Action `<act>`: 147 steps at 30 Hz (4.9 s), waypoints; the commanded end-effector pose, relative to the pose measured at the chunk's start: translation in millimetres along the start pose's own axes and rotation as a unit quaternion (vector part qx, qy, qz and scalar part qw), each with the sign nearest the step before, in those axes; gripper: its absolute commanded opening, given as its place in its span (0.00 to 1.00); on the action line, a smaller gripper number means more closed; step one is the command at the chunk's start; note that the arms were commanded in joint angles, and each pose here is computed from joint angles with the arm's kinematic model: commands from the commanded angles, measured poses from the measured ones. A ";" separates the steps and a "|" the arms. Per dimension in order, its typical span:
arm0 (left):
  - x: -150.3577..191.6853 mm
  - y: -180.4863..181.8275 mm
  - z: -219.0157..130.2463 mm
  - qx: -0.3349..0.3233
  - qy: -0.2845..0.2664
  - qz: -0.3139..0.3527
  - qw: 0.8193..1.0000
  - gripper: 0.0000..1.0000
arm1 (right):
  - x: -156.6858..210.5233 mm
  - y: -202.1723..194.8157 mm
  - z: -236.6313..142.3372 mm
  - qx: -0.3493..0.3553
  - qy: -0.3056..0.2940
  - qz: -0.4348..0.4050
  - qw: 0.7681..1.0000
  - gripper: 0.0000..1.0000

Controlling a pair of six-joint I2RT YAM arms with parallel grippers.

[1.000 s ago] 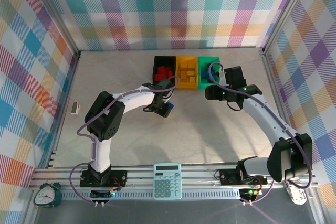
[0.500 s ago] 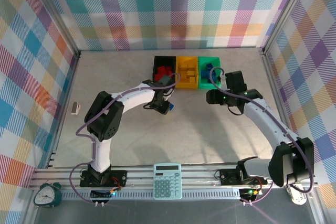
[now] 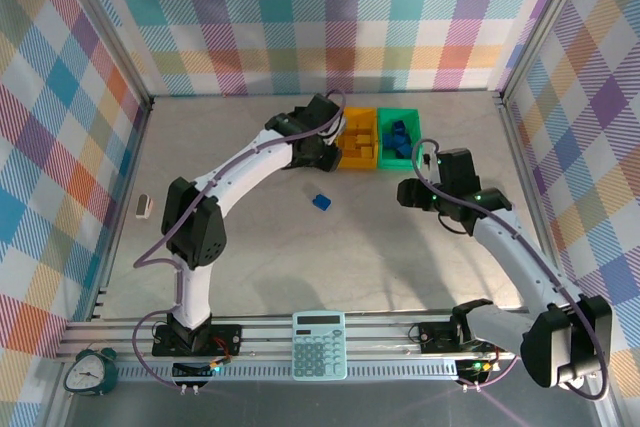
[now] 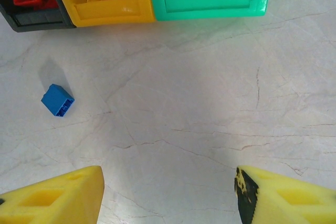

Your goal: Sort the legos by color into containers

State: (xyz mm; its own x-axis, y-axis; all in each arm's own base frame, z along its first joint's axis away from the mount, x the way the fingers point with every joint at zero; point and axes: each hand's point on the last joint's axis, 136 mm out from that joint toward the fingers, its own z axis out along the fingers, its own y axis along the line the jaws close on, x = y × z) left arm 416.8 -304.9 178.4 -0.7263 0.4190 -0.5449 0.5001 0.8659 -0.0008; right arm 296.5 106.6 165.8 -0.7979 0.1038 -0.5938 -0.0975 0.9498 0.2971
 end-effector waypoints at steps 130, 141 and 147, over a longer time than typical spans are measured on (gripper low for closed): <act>122.2 -32.3 -170.7 0.200 -0.198 -0.032 0.959 0.64 | -87.5 77.6 82.3 -0.019 0.024 -0.220 0.975 0.28; 121.8 -29.7 -171.9 0.191 -0.199 -0.036 0.961 0.64 | -142.4 5.3 115.3 0.040 0.008 -0.129 0.991 0.29; 120.1 -29.2 -177.1 0.188 -0.198 -0.032 0.961 0.64 | -157.5 -9.0 156.2 0.053 0.023 -0.116 0.992 0.29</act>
State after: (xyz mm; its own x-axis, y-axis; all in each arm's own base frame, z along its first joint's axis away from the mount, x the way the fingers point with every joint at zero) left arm 236.7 -232.2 247.4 -0.5867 0.1601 -0.7938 0.6319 0.7035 -0.3251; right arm 501.3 127.5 143.3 -0.7819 -0.1579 -0.6031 -0.2409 0.9688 0.0586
